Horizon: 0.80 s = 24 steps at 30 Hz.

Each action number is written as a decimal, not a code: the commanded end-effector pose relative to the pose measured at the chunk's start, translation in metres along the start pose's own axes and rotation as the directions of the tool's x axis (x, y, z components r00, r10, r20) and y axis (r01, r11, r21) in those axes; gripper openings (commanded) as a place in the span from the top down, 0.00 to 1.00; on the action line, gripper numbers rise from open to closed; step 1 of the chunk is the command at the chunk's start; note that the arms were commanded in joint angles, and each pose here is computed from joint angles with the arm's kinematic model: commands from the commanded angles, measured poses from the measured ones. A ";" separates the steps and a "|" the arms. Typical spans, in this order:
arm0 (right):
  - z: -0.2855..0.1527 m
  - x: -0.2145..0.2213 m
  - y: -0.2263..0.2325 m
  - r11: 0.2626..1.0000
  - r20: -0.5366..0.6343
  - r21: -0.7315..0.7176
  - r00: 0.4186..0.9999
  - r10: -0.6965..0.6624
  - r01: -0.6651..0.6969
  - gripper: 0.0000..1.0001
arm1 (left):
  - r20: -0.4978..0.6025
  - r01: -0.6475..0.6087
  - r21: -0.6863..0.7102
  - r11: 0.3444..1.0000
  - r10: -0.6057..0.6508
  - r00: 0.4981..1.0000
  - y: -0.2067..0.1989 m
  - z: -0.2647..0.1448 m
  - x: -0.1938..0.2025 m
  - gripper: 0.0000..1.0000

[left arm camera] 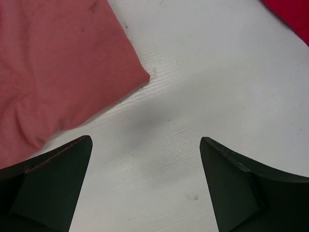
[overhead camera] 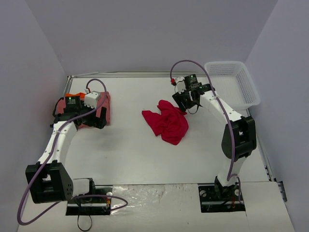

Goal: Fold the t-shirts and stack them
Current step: Flatten out the tshirt

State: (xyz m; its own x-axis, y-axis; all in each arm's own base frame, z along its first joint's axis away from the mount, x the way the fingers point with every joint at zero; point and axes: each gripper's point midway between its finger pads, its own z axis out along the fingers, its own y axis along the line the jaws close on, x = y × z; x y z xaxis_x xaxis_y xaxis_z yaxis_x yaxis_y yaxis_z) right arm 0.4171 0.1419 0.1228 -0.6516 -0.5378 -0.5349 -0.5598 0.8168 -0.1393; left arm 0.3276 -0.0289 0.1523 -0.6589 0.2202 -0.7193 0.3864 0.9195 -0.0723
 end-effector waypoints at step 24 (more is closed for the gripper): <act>0.024 0.040 0.017 0.998 -0.112 -0.070 0.994 -0.012 0.004 0.76 | 0.034 -0.039 -0.009 0.999 0.039 0.999 -0.001 -0.004 -0.009 0.06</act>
State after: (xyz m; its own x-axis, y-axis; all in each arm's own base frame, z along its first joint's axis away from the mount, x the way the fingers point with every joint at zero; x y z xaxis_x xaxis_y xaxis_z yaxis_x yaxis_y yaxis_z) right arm 0.3977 0.1380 0.0838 -0.6948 -0.5586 -0.4529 -0.5830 0.8063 -0.1000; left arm 0.3278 -0.0283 0.1521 -0.6588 0.2219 -0.7189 0.3851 0.9203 -0.0688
